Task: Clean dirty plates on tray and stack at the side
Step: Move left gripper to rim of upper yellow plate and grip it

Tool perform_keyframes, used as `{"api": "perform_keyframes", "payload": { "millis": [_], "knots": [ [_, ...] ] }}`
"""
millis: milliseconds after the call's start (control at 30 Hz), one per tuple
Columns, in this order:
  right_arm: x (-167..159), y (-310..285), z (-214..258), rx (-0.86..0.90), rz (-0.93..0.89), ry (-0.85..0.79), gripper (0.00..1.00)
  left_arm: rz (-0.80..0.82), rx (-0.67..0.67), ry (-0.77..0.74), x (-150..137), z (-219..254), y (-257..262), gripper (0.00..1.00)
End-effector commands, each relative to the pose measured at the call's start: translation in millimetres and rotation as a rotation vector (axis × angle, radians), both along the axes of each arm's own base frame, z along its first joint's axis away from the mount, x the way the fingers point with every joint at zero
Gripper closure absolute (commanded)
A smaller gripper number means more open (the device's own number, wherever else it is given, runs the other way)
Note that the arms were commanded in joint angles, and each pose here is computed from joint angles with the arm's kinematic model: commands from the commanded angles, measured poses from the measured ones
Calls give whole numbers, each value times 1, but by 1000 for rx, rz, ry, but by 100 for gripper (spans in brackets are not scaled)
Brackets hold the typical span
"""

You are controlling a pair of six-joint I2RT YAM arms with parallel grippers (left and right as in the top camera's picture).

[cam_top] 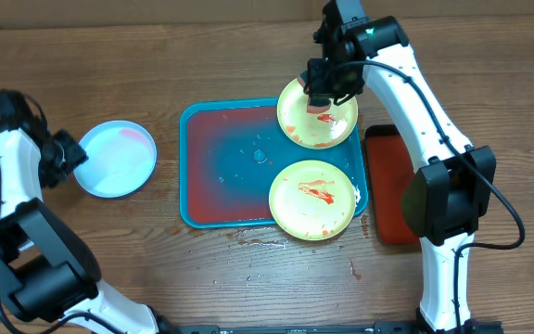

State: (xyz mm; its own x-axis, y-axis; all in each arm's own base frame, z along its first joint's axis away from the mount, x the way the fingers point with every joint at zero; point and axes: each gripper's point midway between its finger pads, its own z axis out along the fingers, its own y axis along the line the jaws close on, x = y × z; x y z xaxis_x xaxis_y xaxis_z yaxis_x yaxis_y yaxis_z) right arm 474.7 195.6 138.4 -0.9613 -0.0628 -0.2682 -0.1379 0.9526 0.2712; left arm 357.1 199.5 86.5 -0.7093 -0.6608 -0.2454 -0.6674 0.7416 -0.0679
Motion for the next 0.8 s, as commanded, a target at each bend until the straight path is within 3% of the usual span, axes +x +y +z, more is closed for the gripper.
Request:
{"api": "perform_keyframes", "payload": {
  "millis": [0,133,500,767],
  "knots": [
    [6,-5,21,41,-5,-41,96,-222,5,-129,35,50,-38,51],
    [12,-21,21,42,-38,-42,96,-383,-117,-216,62,58,-104,51],
    [19,-50,24,47,-95,-38,96,-610,-176,-311,120,45,-256,51],
    [18,-50,23,46,-95,-34,96,-770,-258,-230,145,21,-343,49]
  ]
}}
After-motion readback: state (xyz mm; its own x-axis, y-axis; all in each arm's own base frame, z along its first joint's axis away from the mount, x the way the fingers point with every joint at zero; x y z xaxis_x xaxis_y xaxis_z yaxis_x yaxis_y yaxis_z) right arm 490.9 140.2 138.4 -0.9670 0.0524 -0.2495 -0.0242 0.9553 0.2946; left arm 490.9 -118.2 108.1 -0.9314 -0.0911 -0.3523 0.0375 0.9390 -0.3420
